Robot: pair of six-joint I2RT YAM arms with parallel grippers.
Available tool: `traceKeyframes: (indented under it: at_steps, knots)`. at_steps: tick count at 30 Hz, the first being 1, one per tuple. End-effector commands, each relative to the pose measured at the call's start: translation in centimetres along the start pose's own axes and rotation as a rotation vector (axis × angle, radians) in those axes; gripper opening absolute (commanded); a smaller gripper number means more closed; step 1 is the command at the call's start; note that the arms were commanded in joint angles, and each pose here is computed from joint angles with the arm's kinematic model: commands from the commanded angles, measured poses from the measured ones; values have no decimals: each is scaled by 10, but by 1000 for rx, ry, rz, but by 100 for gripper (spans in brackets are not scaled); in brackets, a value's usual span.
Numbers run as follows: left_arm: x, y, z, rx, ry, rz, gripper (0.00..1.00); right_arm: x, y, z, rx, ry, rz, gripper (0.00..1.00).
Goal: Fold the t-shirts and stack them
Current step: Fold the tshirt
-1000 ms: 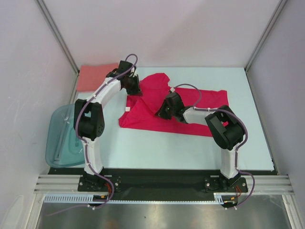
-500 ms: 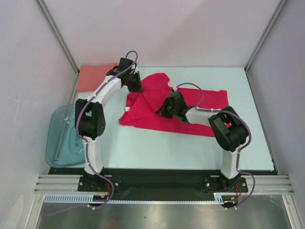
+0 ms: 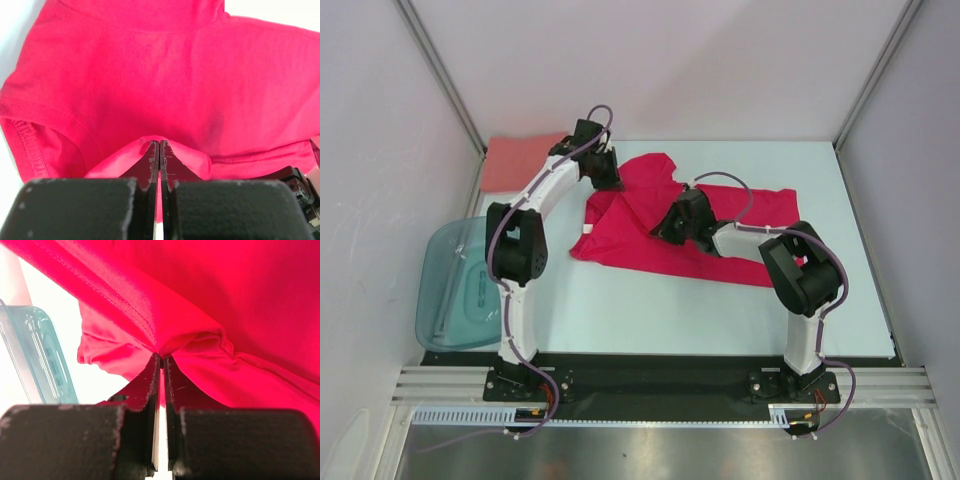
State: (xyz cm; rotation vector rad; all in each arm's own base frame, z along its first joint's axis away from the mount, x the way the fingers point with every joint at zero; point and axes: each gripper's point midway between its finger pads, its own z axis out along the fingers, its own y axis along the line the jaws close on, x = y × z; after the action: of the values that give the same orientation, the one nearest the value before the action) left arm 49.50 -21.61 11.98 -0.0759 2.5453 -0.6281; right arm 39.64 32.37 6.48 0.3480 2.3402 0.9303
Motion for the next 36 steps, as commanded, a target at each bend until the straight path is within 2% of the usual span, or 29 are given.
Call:
traceKeyframes:
  at_steps: [1, 10, 12, 13, 16, 17, 19, 20, 21, 22, 23, 24, 25, 26, 27, 29, 30, 32, 36]
  knots:
    - [-22, -10, -4, 7, -61, 6, 0, -11, 6, 3, -35, -24, -7, 0]
    - [-19, -4, 13, -5, -32, -5, 1, -15, -2, 10, -31, -22, 1, 0]
    - [-18, 0, 17, -22, -24, -9, 6, -18, -5, 11, -35, -21, 6, 0]
    - [-16, 4, 18, -36, -15, -13, 10, -18, -5, 12, -36, -20, 4, 0]
    - [-19, 18, 12, -130, -14, 6, 34, -23, -15, 15, -27, -8, -9, 7]
    - [-23, 27, 5, -179, -19, 31, 46, -30, -16, 14, -19, -12, -45, 14]
    - [-39, 41, -31, -311, -75, 50, 58, -41, -28, 7, 22, 0, -68, 27]
    - [-42, 44, -44, -334, -94, 60, 61, -47, -26, 2, 11, 7, -106, 30]
    - [-29, 52, -53, -367, -75, 59, 63, -54, -25, -11, 23, 10, -128, 33]
    - [-35, 40, -81, -338, -132, 64, 64, -57, -24, -17, 33, 4, -155, 39]
    - [-30, 35, -92, -312, -144, 62, 63, -59, -24, -25, 51, 3, -198, 41]
    - [7, 41, -82, -277, -56, 47, 61, -58, -16, -37, 50, 6, -218, 41]
    - [12, 32, -82, -216, -75, 41, 56, -58, -11, -44, 46, 4, -228, 42]
    - [17, 23, -100, -173, -105, 21, 53, -50, -14, -49, 51, 22, -234, 42]
    - [52, 35, -87, -167, -28, -4, 49, -50, -6, -60, 33, 10, -240, 43]
    - [67, 27, -84, -88, -27, -35, 38, -44, -8, -70, 33, 12, -228, 43]
    - [88, 38, -75, -97, 15, -53, 34, -35, -16, -73, 35, 23, -214, 43]
    - [101, 48, -63, -112, 41, -69, 26, -34, -19, -84, 17, 25, -199, 43]
    - [121, 74, -50, -172, 72, -81, 22, -33, -52, -101, 72, 25, -174, 43]
